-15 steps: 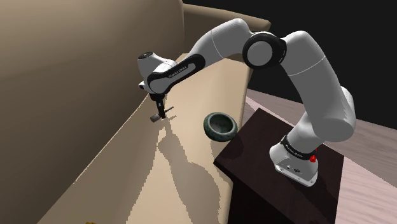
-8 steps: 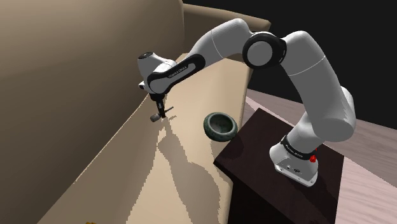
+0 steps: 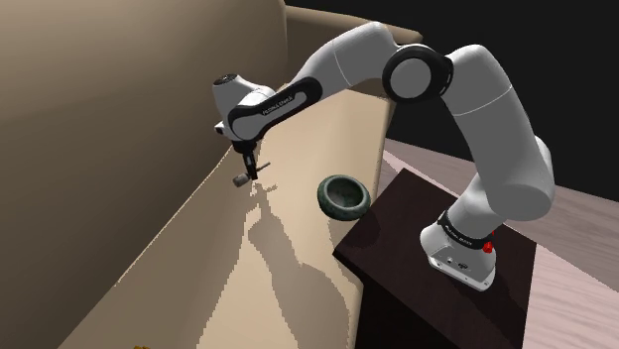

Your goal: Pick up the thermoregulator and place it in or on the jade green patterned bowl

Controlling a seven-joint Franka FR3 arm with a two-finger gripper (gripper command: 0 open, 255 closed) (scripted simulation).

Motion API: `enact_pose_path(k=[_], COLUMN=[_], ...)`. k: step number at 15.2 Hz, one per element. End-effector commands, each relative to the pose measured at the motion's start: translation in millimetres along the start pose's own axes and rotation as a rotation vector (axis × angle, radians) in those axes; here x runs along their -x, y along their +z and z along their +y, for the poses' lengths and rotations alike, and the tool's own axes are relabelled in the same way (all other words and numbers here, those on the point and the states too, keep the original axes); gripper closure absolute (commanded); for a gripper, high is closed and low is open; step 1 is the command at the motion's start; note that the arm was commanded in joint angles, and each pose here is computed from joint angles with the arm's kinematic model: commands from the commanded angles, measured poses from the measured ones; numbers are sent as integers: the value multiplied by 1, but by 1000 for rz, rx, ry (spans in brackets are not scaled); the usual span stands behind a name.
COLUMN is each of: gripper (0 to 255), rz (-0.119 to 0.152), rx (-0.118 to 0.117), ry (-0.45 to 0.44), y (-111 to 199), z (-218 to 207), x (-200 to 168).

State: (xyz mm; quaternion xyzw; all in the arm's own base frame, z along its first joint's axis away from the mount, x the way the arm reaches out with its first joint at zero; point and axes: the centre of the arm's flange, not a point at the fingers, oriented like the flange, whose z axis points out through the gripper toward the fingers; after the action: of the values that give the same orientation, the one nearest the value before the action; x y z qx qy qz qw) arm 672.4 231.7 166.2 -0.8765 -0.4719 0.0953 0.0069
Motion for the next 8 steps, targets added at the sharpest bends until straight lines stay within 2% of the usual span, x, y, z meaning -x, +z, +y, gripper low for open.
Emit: enact_pose_path(k=[1, 8], gripper=[255, 255], rz=[0, 0], rx=[0, 0], ry=[0, 0], y=[-10, -47], z=[1, -3], x=[3, 9])
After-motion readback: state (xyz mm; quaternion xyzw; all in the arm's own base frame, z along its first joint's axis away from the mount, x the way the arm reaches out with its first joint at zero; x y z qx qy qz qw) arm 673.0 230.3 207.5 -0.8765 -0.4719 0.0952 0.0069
